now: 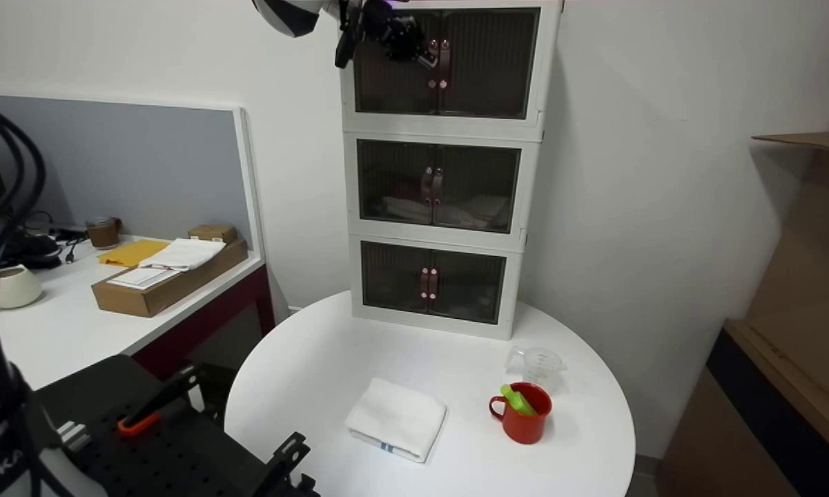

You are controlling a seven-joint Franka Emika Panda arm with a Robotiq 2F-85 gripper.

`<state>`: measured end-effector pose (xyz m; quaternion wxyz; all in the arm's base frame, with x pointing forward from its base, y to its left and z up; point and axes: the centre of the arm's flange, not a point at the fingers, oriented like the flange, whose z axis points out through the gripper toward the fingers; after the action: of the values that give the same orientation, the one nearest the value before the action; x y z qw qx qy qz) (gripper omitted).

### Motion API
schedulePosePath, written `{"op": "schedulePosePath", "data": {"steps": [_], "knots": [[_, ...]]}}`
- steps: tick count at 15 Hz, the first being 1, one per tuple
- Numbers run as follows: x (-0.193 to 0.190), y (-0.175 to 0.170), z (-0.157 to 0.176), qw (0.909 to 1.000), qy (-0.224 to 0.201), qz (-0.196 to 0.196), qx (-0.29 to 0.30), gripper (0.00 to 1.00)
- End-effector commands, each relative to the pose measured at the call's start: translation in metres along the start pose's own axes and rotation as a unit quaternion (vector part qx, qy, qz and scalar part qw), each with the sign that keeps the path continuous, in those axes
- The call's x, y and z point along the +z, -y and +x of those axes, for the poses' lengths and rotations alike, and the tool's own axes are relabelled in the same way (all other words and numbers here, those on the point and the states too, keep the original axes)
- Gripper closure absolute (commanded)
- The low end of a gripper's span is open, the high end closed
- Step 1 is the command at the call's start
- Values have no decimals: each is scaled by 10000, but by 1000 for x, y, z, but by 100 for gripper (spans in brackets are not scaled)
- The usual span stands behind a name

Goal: Open the doors to the compartment

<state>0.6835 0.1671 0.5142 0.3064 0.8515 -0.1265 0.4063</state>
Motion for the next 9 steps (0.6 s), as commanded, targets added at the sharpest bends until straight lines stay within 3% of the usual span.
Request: {"op": "schedulePosePath", "data": {"steps": [1,9], "knots": [[-26,-1,-22,9998,102,-150,-22,99],[-63,-13,-47,9992,123,-368,99,99]]}}
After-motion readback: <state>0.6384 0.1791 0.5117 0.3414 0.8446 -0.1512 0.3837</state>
